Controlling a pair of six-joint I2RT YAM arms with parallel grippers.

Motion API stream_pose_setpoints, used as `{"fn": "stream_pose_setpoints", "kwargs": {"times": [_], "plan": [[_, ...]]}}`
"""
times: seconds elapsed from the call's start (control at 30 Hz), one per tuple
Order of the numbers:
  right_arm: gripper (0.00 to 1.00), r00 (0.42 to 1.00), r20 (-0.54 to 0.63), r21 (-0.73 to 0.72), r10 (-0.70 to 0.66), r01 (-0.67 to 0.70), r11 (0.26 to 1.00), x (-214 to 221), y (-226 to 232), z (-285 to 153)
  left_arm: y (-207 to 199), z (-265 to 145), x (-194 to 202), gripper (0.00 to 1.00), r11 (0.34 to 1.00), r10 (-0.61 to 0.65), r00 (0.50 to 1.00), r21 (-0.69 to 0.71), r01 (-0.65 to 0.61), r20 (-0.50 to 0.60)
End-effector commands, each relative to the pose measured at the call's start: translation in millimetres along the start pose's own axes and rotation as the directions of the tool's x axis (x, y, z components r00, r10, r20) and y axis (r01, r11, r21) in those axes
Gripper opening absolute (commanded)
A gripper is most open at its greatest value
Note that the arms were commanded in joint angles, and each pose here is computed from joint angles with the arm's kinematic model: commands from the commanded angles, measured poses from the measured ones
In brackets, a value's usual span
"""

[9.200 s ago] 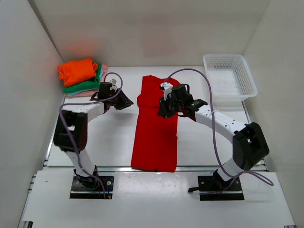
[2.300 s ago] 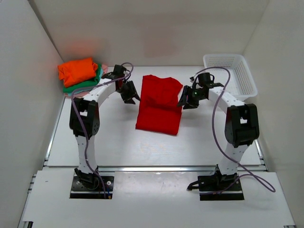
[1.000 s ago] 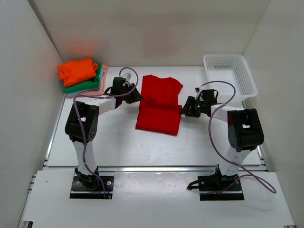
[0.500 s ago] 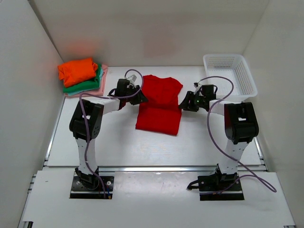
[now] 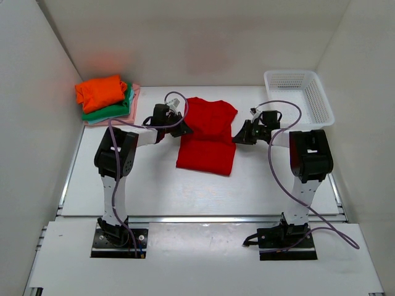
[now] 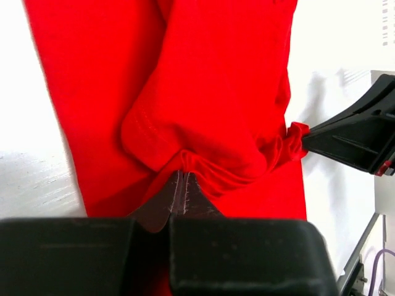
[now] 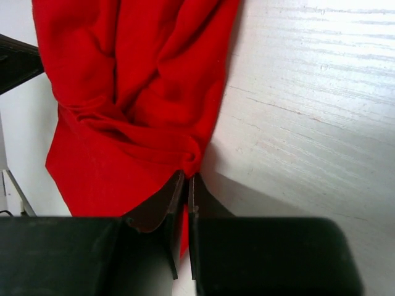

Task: Fold and stack the t-shirts
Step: Fold the folded rectangular tshirt in 1/3 of the way

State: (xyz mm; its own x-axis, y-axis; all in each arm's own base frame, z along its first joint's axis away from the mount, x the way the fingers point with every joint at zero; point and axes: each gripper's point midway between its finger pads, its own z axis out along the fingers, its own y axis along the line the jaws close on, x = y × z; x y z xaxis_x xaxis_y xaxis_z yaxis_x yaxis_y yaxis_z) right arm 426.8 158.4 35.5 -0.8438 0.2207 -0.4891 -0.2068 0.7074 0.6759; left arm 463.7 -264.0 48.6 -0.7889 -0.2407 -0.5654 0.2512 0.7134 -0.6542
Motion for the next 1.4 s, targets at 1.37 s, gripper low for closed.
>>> {"fn": "stream_pose_setpoints", "kwargs": {"times": [1.37], "plan": [[0.1, 0.968, 0.155, -0.052, -0.199, 0.209, 0.976, -83.3, 40.8, -4.5, -7.4, -40.2, -101.2, 0.32, 0.997, 0.064, 0.976, 0.032, -0.073, 0.21]]}}
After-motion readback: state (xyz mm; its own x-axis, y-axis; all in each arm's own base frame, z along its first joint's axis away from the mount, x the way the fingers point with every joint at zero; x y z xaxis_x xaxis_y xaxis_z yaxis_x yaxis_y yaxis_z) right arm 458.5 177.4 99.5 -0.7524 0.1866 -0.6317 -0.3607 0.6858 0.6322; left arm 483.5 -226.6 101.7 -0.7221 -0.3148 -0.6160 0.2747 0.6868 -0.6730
